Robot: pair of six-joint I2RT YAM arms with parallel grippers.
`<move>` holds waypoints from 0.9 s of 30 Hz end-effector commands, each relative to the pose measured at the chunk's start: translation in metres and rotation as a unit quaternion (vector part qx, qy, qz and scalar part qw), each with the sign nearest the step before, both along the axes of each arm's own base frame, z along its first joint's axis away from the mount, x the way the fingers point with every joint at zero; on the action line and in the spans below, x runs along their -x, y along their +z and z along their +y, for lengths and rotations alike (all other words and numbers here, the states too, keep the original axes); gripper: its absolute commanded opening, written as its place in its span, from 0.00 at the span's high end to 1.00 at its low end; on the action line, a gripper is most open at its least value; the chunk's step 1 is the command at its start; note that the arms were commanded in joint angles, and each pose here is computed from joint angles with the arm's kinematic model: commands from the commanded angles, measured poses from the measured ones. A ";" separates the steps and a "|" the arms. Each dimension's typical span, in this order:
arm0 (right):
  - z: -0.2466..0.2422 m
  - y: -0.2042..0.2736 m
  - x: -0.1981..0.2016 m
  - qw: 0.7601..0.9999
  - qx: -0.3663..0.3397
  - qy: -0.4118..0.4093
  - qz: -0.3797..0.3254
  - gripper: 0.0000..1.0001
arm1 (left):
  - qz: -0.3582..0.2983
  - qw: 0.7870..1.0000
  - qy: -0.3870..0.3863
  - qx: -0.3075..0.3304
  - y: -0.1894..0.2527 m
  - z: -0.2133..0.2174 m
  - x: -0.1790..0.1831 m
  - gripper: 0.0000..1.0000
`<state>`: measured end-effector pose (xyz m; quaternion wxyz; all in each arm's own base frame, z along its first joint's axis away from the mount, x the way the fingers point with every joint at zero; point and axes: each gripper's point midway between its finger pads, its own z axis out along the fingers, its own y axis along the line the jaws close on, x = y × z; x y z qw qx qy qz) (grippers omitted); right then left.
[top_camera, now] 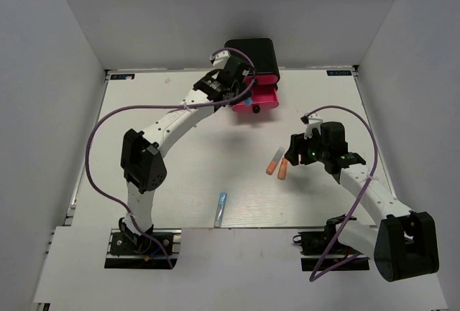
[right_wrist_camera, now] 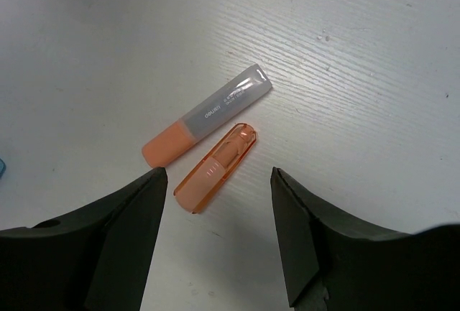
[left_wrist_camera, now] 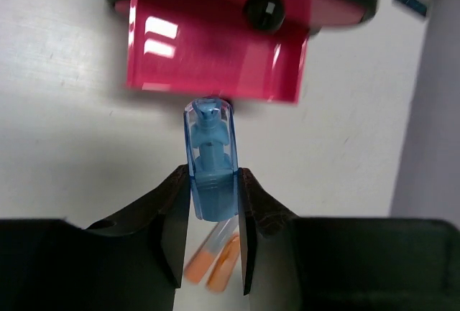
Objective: Sort the stationery into containers
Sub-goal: Place the stationery into the container
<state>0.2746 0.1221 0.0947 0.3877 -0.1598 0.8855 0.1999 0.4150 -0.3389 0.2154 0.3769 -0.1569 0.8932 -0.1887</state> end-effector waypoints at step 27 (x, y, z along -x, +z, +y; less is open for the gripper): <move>0.005 0.001 0.003 0.999 -0.015 0.012 -0.027 0.34 | -0.074 0.981 0.143 0.112 -0.008 -0.001 -0.106 0.82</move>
